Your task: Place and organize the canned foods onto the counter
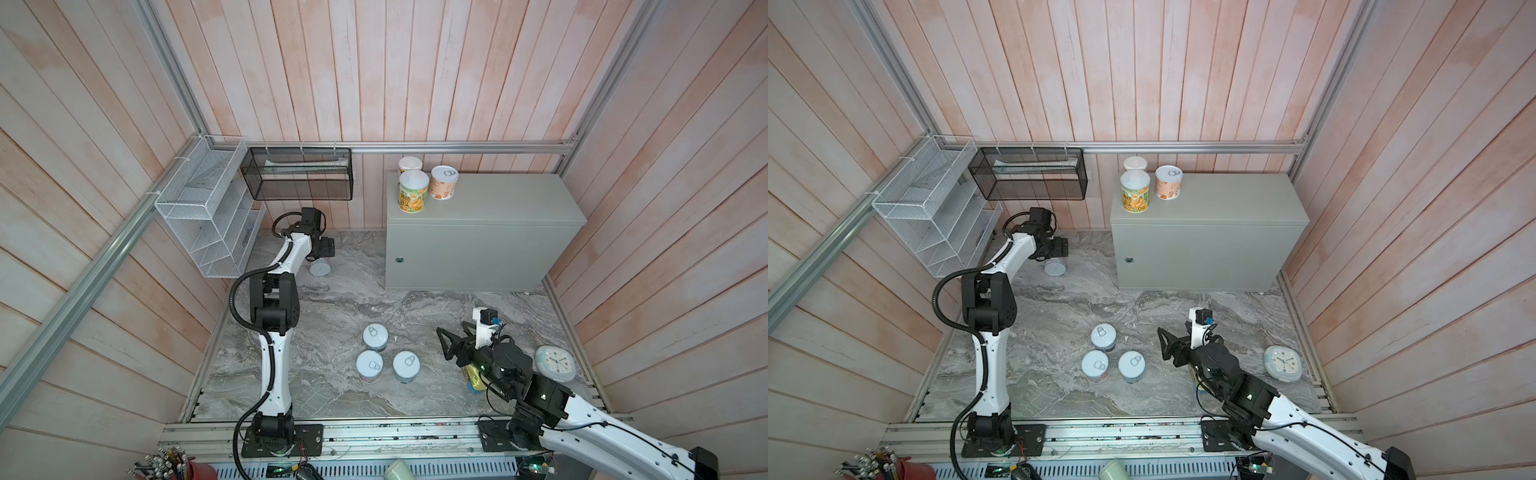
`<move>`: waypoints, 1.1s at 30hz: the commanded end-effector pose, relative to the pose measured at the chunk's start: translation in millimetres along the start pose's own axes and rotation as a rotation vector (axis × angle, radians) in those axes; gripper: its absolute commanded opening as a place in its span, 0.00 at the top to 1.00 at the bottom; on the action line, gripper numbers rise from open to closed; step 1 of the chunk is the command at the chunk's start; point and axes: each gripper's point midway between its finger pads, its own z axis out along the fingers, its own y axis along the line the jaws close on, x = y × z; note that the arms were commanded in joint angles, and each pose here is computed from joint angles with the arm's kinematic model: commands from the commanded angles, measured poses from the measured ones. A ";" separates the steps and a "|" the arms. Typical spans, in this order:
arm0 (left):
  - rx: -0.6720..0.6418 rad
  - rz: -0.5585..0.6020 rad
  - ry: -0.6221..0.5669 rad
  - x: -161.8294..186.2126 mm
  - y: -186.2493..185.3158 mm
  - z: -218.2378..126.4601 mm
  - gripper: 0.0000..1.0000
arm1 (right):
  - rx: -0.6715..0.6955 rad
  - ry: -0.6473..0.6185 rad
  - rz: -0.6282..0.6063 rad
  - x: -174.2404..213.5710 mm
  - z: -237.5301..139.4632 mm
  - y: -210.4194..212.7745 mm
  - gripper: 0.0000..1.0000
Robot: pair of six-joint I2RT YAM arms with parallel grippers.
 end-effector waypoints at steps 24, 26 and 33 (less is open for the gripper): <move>0.084 -0.066 0.068 23.9 -15.6 20.7 0.49 | 0.002 -0.005 0.011 -5.5 -0.5 1.7 0.10; 0.098 -0.080 0.036 18.4 -16.7 8.0 0.50 | -0.031 0.002 0.004 -5.8 1.5 9.1 0.10; 0.218 -0.089 -0.147 7.4 -40.0 -50.7 0.52 | -0.073 0.031 -0.001 -1.1 12.7 21.5 0.10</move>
